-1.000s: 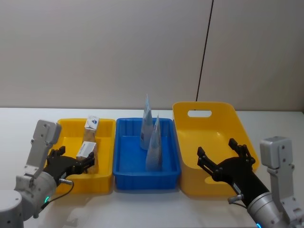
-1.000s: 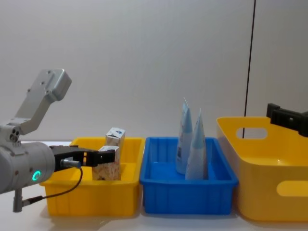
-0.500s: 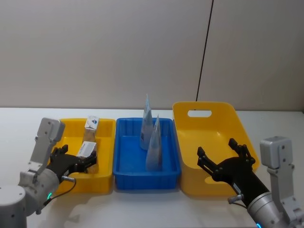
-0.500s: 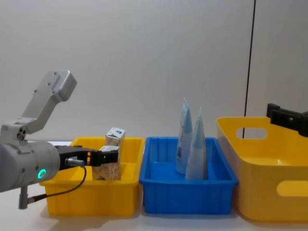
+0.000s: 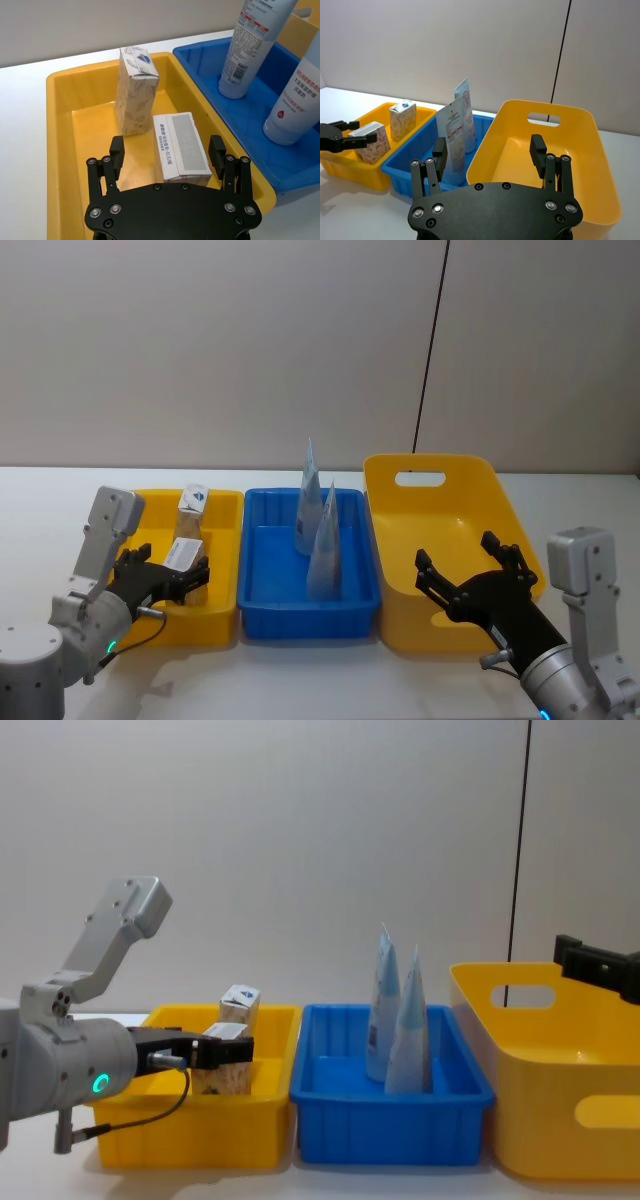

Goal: Bimanual collaborative sorting of washing and personal care products

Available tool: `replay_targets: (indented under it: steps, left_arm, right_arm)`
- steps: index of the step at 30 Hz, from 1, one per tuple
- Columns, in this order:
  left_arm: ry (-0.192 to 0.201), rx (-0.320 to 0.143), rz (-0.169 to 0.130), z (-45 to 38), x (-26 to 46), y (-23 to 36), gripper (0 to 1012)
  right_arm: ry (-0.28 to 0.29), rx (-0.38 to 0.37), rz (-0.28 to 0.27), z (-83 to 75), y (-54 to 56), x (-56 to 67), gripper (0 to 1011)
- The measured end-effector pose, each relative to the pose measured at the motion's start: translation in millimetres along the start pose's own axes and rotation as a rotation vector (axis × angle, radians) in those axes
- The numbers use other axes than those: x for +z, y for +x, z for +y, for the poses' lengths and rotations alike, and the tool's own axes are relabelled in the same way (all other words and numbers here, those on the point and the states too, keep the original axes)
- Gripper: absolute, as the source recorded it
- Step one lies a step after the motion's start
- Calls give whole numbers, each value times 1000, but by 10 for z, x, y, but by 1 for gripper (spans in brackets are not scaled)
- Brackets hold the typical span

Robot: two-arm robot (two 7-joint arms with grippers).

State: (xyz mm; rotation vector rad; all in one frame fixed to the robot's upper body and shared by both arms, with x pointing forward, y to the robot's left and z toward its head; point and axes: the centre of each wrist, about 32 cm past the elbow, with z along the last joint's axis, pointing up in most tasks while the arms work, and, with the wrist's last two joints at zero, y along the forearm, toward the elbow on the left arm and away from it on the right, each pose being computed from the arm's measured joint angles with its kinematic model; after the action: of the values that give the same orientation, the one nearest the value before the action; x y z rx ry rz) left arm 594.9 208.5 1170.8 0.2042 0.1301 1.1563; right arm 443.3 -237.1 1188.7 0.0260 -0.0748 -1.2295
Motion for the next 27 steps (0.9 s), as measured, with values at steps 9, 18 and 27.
replay_targets:
  steps: [9, 18, 27]
  left_arm:
    - [-17, 2, 1, -53, -32, 13, 824]
    - [-32, 17, -6, -49, -47, 5, 557]
    - [-37, 37, -11, 4, -64, -31, 399]
  right_arm:
    - [0, 0, 0, 0, 0, 0, 1002]
    - [0, 0, 0, 0, 0, 0, 1002]
    - [0, 0, 0, 0, 0, 0, 1002]
